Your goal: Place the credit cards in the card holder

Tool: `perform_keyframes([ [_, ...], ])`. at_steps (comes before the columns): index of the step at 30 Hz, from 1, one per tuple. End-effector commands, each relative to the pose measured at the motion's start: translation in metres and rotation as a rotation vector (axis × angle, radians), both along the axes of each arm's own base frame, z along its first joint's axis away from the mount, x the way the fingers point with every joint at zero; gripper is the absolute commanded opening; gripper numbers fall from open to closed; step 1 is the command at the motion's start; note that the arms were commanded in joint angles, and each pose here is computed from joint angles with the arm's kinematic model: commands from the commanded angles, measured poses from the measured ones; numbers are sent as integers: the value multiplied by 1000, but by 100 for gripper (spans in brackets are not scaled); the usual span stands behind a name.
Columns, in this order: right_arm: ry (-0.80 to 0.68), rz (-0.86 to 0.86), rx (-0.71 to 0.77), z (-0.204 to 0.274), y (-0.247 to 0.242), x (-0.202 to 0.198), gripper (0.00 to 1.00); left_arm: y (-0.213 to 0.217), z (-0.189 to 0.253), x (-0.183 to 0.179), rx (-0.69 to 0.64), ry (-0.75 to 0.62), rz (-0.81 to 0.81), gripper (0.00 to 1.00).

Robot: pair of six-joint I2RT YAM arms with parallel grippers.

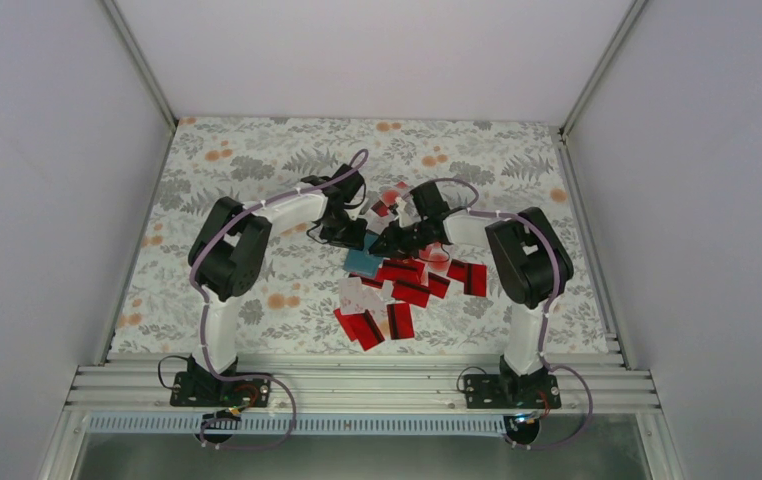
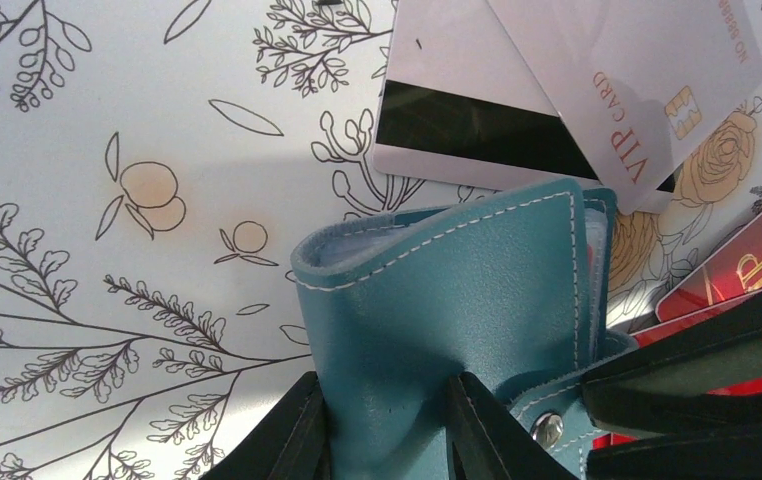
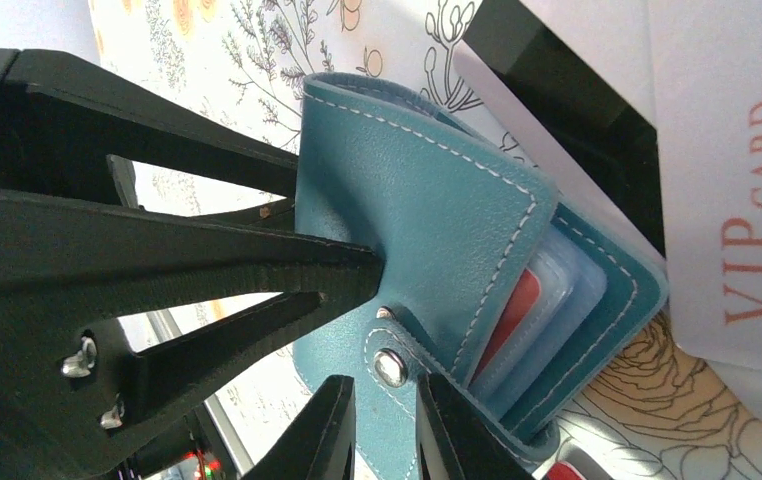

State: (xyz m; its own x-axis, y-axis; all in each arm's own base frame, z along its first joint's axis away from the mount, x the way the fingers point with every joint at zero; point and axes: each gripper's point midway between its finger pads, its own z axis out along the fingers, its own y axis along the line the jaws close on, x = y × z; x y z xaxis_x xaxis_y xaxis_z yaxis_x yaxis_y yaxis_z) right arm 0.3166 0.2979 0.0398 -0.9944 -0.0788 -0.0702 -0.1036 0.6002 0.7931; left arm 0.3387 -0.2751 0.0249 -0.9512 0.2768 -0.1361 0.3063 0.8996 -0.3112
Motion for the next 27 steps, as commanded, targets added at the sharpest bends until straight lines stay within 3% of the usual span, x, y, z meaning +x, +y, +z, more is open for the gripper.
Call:
perform_keyframes([
  [1, -3, 0, 4, 6, 7, 0, 17, 7, -33, -24, 68, 113, 2, 28],
  [27, 8, -18, -45, -16, 21, 1, 16, -4, -42, -45, -8, 186, 14, 25],
])
